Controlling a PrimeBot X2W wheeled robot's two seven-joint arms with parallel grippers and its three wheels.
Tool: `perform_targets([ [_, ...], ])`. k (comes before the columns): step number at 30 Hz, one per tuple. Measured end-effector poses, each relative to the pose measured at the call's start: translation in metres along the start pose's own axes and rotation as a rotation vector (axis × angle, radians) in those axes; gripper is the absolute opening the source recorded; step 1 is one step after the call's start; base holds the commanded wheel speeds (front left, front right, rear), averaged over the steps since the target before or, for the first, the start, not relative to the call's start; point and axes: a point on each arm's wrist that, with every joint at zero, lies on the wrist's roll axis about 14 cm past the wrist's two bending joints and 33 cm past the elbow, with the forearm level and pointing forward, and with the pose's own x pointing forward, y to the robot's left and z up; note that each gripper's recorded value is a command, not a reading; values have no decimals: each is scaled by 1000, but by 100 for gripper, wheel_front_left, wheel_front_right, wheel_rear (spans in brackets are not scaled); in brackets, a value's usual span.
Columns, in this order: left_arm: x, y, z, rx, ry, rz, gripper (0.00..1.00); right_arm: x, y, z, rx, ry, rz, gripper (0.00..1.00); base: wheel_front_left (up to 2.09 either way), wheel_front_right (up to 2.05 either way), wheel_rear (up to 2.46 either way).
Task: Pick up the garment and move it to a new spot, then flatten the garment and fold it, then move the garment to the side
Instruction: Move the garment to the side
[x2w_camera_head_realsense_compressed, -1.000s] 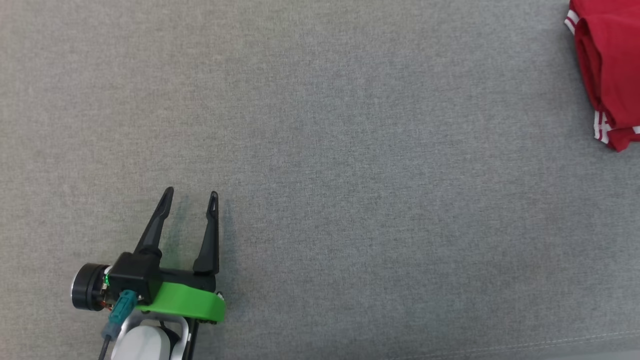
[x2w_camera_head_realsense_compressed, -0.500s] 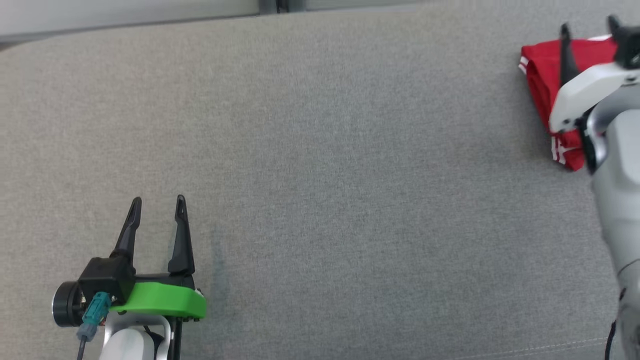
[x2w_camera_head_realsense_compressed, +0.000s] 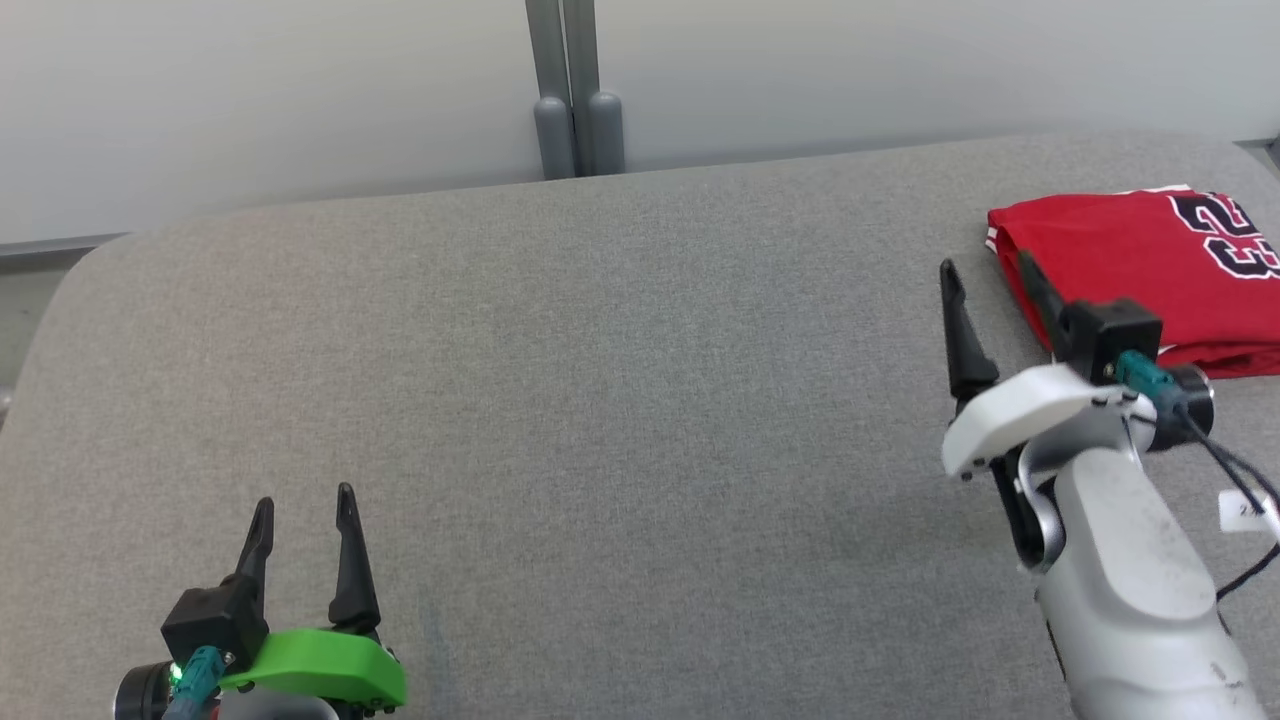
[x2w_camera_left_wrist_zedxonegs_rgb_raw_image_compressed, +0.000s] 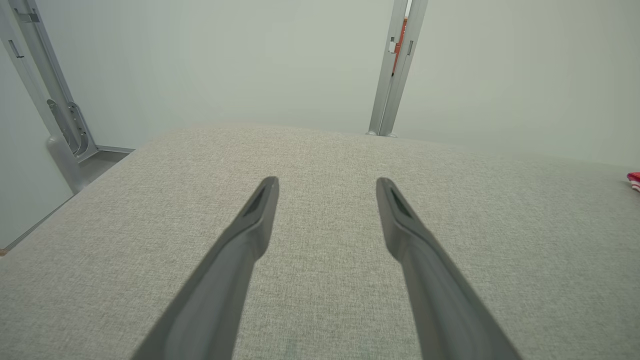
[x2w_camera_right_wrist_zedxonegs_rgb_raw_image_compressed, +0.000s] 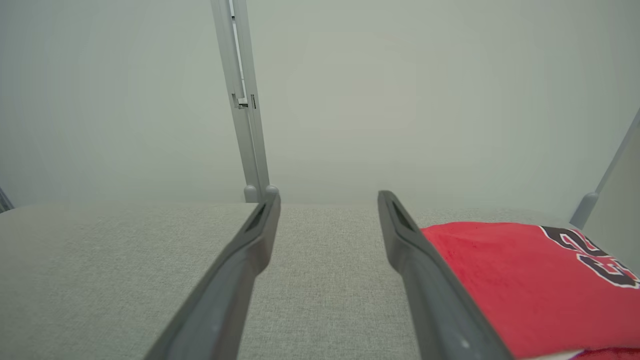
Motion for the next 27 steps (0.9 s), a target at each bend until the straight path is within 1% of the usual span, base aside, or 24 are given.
perform_targets([
  [7, -14, -2, 6, -3, -21, 1, 100, -48, 23, -10, 81, -8, 17, 100, 0, 0, 0],
  [12, -20, -2, 2, -7, -12, 4, 100, -67, 41, -16, 156, -4, 53, 100, 0, 0, 0],
  [16, -24, -4, 0, -11, -8, 2, 100, -77, 45, -18, 186, -1, 55, 100, 0, 0, 0],
  [27, -29, -5, 0, -5, -12, -2, 100, -83, 45, -21, 192, 5, 51, 100, 0, 0, 0],
])
